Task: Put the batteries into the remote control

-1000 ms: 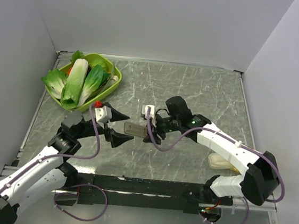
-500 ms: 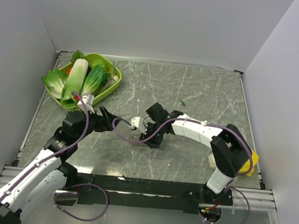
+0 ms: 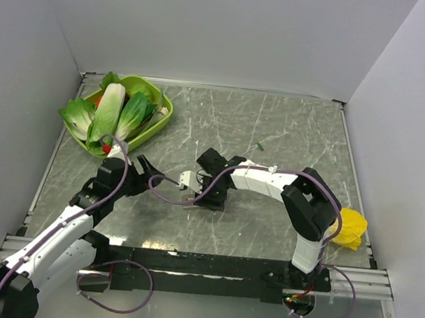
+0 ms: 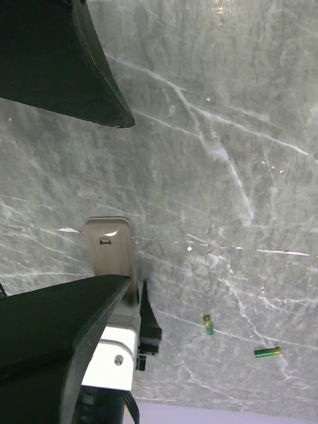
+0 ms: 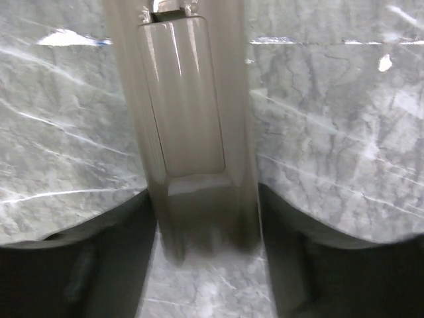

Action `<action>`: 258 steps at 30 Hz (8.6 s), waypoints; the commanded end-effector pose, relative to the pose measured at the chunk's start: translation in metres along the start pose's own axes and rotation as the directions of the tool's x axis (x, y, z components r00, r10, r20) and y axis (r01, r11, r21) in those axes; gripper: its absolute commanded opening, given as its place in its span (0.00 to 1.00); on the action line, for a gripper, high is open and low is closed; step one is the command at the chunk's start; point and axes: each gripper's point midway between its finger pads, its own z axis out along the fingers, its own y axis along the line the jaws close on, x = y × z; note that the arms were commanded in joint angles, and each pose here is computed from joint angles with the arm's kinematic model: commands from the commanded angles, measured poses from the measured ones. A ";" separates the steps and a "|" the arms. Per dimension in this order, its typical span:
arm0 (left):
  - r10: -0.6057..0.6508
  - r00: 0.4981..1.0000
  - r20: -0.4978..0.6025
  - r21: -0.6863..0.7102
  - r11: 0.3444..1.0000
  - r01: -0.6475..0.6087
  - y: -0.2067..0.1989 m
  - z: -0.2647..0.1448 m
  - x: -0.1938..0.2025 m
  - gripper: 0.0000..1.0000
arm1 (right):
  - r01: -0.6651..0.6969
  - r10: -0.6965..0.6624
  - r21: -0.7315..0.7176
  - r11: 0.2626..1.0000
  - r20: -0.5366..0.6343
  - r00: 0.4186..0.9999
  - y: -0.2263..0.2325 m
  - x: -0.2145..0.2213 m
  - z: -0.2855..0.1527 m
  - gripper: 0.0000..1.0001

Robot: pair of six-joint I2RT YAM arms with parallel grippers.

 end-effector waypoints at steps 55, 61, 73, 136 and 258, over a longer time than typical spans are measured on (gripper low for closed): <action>-0.035 0.999 0.028 0.004 0.999 0.035 0.001 -0.008 0.021 0.93 | -0.838 0.820 0.316 0.446 0.231 0.523 0.001 -0.064 -0.012 0.92; -0.033 0.999 0.029 0.001 0.999 0.033 0.001 -0.008 0.021 0.93 | -0.839 0.826 0.315 0.444 0.218 0.520 0.005 -0.060 -0.004 0.92; -0.035 0.999 0.024 0.003 0.999 0.035 0.001 -0.007 0.022 0.93 | -0.841 0.834 0.318 0.437 0.207 0.511 0.007 -0.056 0.005 0.92; 0.035 0.996 -0.078 0.095 0.995 -0.028 -0.024 0.000 0.032 0.99 | -0.841 0.804 0.004 0.541 0.290 0.519 -0.014 -0.013 -0.052 0.73; 0.517 0.816 -0.258 0.262 0.851 -0.456 -0.119 0.026 0.143 0.98 | -0.997 0.833 -0.007 0.079 0.550 0.062 -0.030 0.091 -0.141 1.00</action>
